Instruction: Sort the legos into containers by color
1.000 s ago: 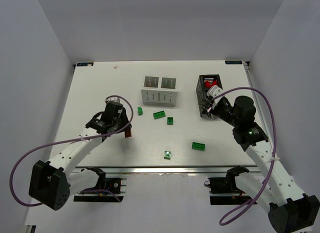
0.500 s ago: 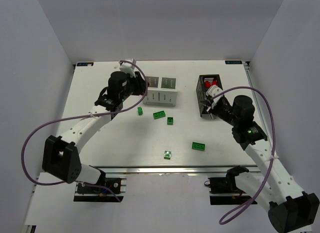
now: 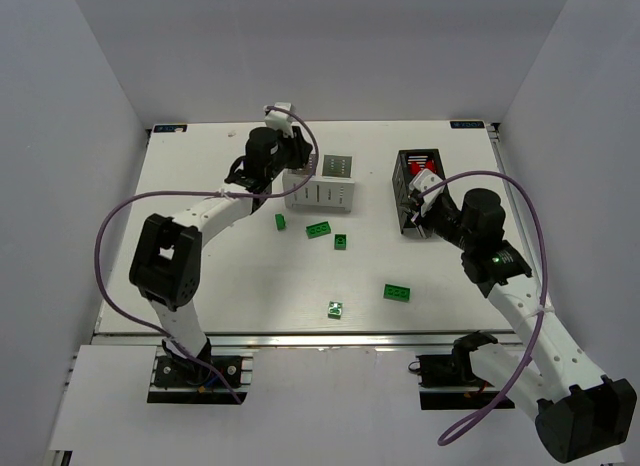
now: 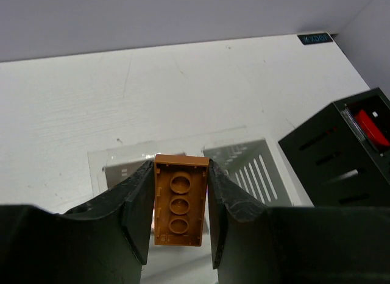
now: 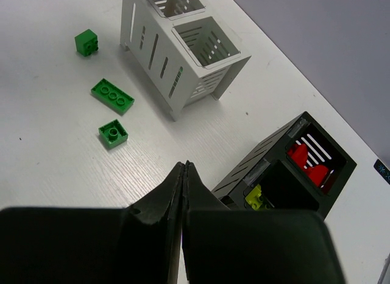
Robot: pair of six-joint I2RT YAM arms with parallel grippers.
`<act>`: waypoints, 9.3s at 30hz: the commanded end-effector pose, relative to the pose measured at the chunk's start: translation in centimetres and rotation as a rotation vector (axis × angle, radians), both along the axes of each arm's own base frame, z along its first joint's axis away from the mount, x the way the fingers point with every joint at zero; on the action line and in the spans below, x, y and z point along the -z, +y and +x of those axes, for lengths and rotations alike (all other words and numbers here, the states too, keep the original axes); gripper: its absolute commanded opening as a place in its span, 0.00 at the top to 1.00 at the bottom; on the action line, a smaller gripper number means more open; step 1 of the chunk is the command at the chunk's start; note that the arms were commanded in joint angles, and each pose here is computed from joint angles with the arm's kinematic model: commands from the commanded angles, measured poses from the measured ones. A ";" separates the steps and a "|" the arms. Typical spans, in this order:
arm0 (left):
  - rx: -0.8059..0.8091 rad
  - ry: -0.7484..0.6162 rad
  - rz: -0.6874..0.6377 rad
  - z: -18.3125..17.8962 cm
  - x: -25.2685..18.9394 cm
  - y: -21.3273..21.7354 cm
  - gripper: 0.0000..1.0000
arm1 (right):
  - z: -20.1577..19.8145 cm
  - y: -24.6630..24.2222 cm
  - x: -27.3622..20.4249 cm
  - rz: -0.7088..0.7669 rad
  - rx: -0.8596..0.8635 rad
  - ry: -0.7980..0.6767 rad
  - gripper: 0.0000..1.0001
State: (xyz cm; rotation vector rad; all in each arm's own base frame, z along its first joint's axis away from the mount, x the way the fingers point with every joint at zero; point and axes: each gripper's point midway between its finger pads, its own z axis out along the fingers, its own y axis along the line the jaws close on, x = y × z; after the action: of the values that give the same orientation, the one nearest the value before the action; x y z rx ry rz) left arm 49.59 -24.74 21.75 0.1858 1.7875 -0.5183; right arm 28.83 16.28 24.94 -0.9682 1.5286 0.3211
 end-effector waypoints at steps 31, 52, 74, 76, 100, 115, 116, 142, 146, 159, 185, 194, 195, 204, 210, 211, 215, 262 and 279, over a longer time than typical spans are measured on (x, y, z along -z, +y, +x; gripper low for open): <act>-0.040 -0.040 0.006 0.6 -5.2 0.5 0.16 | 0.0 0.0 -0.4 0.007 -0.009 -0.018 0.85; -0.011 -0.178 -0.131 -16.0 -11.6 7.2 0.02 | -1.8 0.5 8.6 -0.211 -0.247 0.263 0.30; -0.112 -0.195 -0.046 -15.2 -11.1 9.3 0.02 | -3.9 -0.6 18.0 -0.433 -0.198 0.492 0.26; -0.114 -0.195 -0.044 -15.2 -11.0 9.3 0.02 | -3.7 -0.5 18.6 -0.449 -0.167 0.513 0.25; -0.118 -0.208 -0.040 -15.3 -11.2 9.5 0.02 | -3.1 1.6 16.6 -0.398 -0.127 0.485 0.11; -0.120 -0.197 -0.029 -15.1 -10.7 9.5 0.02 | -5.3 1.6 20.1 -0.465 -0.183 0.645 0.11; -0.120 -0.196 -0.028 -15.1 -10.6 9.5 0.02 | -5.4 1.7 20.3 -0.471 -0.184 0.652 0.11; -0.119 -0.189 -0.021 -15.0 -10.3 9.4 0.02 | -7.9 0.6 23.7 -0.653 -0.179 0.687 0.29; -0.121 -0.191 -0.021 -15.0 -10.4 9.4 0.02 | -8.6 0.0 24.0 -0.671 -0.183 0.701 0.30; -0.113 -0.193 -0.034 -15.2 -10.5 9.3 0.02 | -8.1 1.4 22.4 -0.638 -0.225 0.657 0.84; -0.056 -0.163 -0.039 -14.9 -9.3 8.0 0.05 | 14.9 14.9 -5.8 0.052 -0.028 -0.223 1.00; -0.079 -0.146 0.004 -14.4 -8.3 8.4 0.05 | 20.1 14.8 -3.5 0.054 0.082 -0.200 1.00; -0.075 -0.144 0.007 -14.4 -8.2 8.4 0.05 | 20.6 14.8 -2.7 0.047 0.076 -0.184 1.00; -0.042 -0.119 0.027 -14.0 -7.3 7.6 0.05 | 21.1 16.0 1.3 0.017 0.006 -0.044 0.61; -0.014 -0.098 0.031 -14.0 -6.7 7.1 0.05 | 20.9 16.2 2.8 0.001 -0.039 0.010 0.10; -0.013 -0.098 0.030 -14.0 -6.7 7.1 0.05 | 20.9 16.3 2.8 0.002 -0.039 0.014 0.11; -0.023 -0.102 0.032 -14.0 -6.8 7.3 0.04 | 20.3 15.7 0.9 0.020 -0.021 -0.010 0.11; -0.251 0.542 0.334 -8.1 16.7 7.6 0.26 | -5.5 4.7 1.7 0.038 -0.257 0.071 0.95; -0.236 0.546 0.324 -8.3 15.9 7.3 0.79 | -5.6 4.7 2.0 0.029 -0.266 0.070 0.95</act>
State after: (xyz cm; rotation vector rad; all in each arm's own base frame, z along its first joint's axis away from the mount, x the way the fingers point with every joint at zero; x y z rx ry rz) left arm 40.52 -16.57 2.80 0.0596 2.4426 -0.0599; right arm 22.93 20.97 22.73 -1.1490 1.4830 0.5861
